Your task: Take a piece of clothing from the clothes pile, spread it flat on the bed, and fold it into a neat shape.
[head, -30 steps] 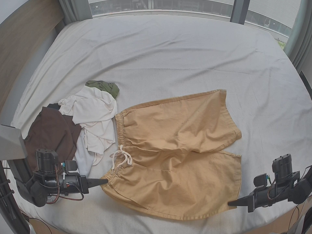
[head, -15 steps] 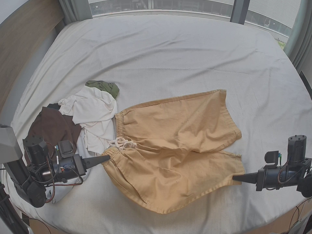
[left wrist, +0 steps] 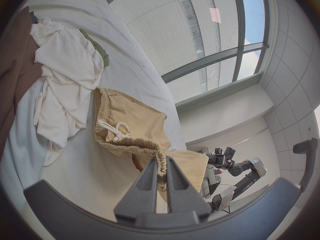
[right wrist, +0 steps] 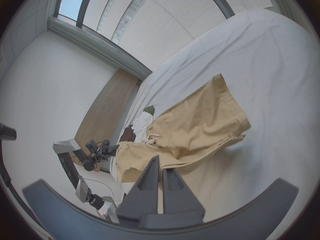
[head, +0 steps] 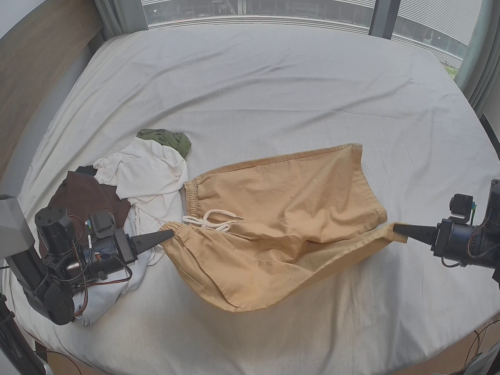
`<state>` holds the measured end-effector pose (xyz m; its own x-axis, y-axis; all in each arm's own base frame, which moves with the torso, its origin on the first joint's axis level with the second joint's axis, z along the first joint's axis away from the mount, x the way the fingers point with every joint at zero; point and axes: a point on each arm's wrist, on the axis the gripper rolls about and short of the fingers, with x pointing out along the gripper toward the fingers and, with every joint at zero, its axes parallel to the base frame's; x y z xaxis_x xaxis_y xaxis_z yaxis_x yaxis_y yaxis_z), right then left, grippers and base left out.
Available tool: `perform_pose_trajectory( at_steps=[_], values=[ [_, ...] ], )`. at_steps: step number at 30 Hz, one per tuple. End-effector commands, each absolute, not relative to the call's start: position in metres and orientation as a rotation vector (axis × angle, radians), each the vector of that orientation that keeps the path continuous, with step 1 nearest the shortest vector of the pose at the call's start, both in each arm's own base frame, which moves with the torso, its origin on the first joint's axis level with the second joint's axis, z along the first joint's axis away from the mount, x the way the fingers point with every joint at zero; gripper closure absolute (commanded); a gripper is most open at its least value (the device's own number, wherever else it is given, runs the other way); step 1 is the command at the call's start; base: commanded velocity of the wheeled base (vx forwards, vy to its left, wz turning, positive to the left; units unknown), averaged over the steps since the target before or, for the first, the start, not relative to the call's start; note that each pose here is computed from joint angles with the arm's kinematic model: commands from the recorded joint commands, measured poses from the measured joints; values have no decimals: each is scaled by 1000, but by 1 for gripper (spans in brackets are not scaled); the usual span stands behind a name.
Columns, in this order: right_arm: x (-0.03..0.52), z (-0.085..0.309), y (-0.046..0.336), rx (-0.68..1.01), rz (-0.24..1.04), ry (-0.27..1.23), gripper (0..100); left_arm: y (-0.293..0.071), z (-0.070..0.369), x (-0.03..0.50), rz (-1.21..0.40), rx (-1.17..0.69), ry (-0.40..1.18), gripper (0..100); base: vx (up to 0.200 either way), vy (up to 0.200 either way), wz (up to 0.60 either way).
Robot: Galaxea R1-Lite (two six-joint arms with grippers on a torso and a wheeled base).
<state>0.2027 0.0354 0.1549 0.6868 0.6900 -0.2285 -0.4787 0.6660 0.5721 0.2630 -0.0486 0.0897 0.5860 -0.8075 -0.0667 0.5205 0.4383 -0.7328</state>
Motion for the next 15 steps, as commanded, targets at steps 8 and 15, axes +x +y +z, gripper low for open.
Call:
perform_pose_trajectory(
  at_steps=[8, 15],
  values=[
    [214, 174, 27, 542, 651, 382, 100, -48, 96, 273, -836, -724, 394, 100, 0, 0, 0],
    [225, 174, 17, 551, 613, 331, 100, -48, 104, 285, -775, -761, 334, 100, 0, 0, 0]
  ],
)
